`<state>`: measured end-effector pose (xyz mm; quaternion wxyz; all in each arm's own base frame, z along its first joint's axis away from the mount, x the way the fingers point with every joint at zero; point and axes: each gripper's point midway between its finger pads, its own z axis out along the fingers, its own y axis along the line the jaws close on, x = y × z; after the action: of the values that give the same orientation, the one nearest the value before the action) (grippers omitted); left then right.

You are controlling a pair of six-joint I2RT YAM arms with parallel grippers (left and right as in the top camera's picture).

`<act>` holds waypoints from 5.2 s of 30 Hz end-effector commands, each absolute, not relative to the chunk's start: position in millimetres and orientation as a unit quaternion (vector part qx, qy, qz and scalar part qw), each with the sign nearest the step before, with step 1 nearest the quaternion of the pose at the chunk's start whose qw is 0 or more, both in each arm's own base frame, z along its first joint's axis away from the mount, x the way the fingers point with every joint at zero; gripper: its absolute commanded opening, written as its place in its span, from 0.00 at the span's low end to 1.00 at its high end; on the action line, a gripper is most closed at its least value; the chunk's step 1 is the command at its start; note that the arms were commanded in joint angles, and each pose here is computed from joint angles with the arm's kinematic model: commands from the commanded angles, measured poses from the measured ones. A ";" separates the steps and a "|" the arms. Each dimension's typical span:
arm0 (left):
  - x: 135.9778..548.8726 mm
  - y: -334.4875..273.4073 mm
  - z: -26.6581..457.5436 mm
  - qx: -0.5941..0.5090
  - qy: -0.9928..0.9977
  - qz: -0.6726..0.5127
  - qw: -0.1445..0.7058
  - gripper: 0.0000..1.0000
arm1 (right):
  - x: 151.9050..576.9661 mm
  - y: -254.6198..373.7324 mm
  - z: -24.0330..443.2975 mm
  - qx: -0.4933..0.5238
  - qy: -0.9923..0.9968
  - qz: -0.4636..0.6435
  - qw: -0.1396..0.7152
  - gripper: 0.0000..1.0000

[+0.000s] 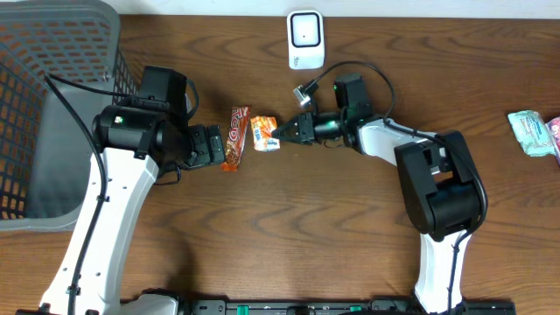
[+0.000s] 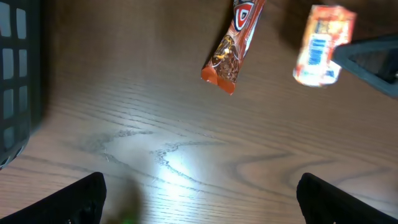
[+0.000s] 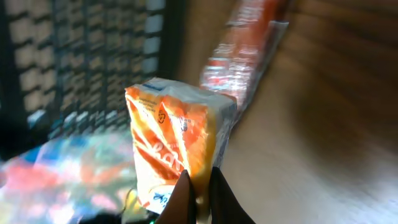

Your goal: Scan the item barcode

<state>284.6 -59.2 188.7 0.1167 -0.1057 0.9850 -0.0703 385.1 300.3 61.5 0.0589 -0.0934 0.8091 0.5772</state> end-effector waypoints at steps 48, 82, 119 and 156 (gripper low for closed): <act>284.3 -58.4 188.3 -0.112 0.985 -0.068 0.115 0.98 | 573.7 135.7 87.8 -0.020 0.941 0.226 0.252 0.64; 284.3 -58.4 188.3 -0.112 0.985 -0.068 0.115 0.98 | 488.3 119.6 -60.2 -0.109 0.964 0.239 0.029 0.17; 284.3 -58.4 188.3 -0.112 0.985 -0.068 0.115 0.98 | 621.9 187.7 182.2 -0.024 0.872 -0.090 0.480 0.01; 284.3 -58.4 188.3 -0.112 0.985 -0.068 0.115 0.98 | 453.8 -276.1 126.9 0.368 0.858 -0.327 0.147 0.01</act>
<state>284.5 -59.2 188.6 0.1165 -0.1059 0.9850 -0.0703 456.5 -269.0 111.0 0.1406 0.3759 0.8697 -0.2874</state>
